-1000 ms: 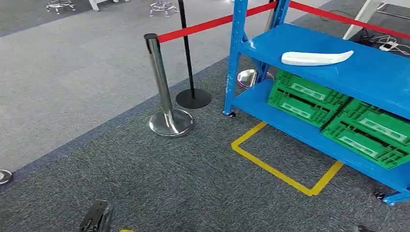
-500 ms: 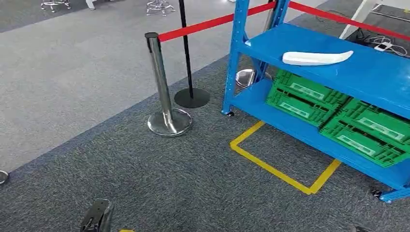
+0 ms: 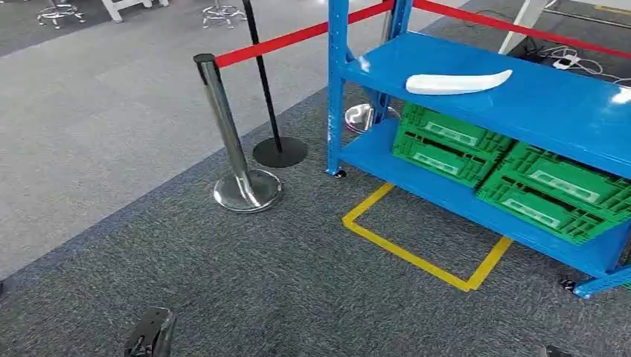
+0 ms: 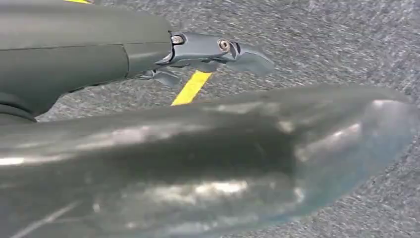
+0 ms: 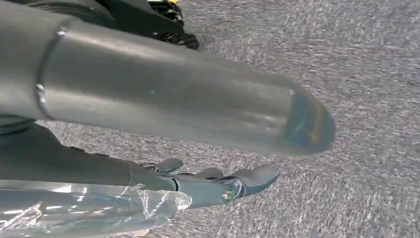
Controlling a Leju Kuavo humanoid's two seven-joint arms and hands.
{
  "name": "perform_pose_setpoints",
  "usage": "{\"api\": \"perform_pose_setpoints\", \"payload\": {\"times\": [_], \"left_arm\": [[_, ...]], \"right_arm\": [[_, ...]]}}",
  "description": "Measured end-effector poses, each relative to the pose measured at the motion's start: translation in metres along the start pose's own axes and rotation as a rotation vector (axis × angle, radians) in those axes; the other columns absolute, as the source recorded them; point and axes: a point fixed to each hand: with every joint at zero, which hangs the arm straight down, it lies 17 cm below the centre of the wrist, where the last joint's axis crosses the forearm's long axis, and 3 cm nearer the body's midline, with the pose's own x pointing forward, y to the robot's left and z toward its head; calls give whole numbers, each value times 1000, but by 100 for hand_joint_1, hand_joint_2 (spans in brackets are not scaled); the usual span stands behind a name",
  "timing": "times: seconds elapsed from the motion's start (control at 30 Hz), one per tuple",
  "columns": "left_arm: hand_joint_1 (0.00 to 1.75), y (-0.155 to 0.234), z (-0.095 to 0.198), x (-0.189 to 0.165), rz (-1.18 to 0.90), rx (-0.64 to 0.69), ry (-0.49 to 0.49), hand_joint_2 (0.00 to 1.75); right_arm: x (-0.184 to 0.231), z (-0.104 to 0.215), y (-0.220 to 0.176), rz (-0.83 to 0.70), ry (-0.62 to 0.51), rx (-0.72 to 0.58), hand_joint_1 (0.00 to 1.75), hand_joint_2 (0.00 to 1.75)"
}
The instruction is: Take the parts from the cabinet and place them on the table.
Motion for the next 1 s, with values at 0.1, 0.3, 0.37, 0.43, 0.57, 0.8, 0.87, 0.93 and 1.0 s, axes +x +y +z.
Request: {"api": "perform_pose_setpoints", "payload": {"times": [0.1, 0.3, 0.37, 0.43, 0.57, 0.8, 0.87, 0.93, 1.0], "left_arm": [[0, 0, -1, 2, 1, 2, -3, 0], [0, 1, -2, 3, -2, 4, -6, 0], [0, 0, -2, 2, -4, 3, -6, 0], [0, -1, -2, 3, -4, -1, -6, 0], [0, 0, -2, 3, -7, -4, -4, 0], [0, 0, -2, 2, -7, -4, -3, 0], [0, -1, -1, 1, -7, -5, 0, 0], [0, -1, -2, 1, -11, -3, -2, 0], [0, 0, -2, 2, -12, 0, -5, 0]], "right_arm": [[-3, 1, -1, 4, 4, -1, 0, 0], [-3, 0, -1, 12, 5, -2, 0, 0], [-6, 0, -2, 17, 9, -6, 0, 0], [-6, 0, -2, 19, 9, -5, 0, 0], [-5, -1, -1, 22, 7, -3, 0, 0], [-4, -2, 0, 26, 5, -3, 0, 0], [-4, -2, -1, 26, 7, -4, 0, 0], [-4, -2, -1, 24, 6, -4, 0, 0], [-2, -2, 0, 18, 1, -2, 0, 0]]}}
